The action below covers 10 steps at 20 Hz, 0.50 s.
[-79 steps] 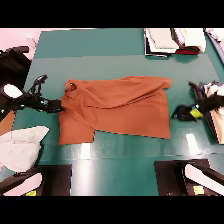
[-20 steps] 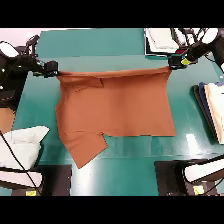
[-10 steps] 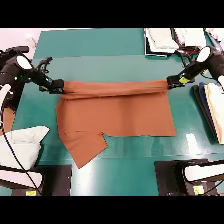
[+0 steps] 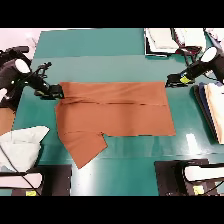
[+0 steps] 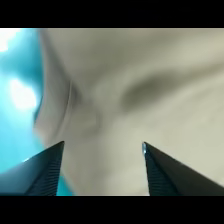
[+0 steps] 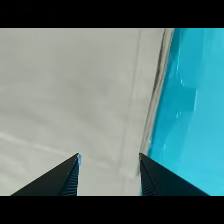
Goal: Fold the shirts.
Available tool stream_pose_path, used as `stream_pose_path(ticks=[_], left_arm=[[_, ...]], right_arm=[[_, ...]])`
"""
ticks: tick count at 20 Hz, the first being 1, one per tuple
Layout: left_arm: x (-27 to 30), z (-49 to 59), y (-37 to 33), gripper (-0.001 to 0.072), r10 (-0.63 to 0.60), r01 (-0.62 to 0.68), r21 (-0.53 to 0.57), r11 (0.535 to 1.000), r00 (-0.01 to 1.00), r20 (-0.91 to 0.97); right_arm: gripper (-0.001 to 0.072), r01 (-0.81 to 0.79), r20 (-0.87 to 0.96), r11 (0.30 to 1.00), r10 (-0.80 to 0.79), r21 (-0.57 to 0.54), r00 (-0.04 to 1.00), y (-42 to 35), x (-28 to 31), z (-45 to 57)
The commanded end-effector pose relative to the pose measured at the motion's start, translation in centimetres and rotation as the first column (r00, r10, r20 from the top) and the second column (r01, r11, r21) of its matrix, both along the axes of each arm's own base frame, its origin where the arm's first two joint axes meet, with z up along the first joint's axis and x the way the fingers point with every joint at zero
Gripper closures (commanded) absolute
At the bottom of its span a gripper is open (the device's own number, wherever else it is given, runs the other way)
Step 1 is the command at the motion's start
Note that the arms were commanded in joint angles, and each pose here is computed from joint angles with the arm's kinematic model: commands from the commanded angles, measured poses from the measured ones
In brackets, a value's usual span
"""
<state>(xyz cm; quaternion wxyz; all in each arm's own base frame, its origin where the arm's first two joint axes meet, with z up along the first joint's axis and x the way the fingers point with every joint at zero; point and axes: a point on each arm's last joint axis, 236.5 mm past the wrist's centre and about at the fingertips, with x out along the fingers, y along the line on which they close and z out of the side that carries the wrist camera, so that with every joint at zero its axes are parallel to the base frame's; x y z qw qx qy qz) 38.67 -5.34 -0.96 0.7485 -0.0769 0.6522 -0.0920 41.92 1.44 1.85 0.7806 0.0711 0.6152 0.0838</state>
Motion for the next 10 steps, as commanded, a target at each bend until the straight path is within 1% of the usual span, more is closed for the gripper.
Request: stream_pose_path(ticks=[1,4,6,8,10], left_arm=[[-6.2,0.8,1.3,0.0134,0.035,-0.034,0.054,0.998,0.999,-0.022],[-15.1,-2.6,0.8,0.0134,0.08,-0.075,0.042,0.996,0.987,-0.137],[-20.0,-4.3,-0.9,0.0135,0.105,-0.112,-0.024,0.993,0.973,-0.208],[-22.3,-5.2,-3.2,0.0134,0.129,-0.162,-0.12,0.979,0.961,-0.244],[-22.5,-5.6,-5.4,0.0135,0.159,-0.216,-0.217,0.952,0.955,-0.251]], right_arm=[[0.0276,-0.006,0.022,1.0,0.006,0.01,1.0,0.5,-2.4,2.3],[0.0276,-0.001,0.077,1.0,0.001,0.004,0.997,1.0,-4.0,3.0],[0.0276,0.009,0.103,1.0,-0.01,0.01,0.995,1.1,-4.8,3.0],[0.0277,0.013,0.109,1.0,-0.014,0.009,0.994,1.1,-5.3,2.8],[0.0276,0.011,0.101,1.0,-0.012,0.01,0.995,1.2,-5.5,2.8]])
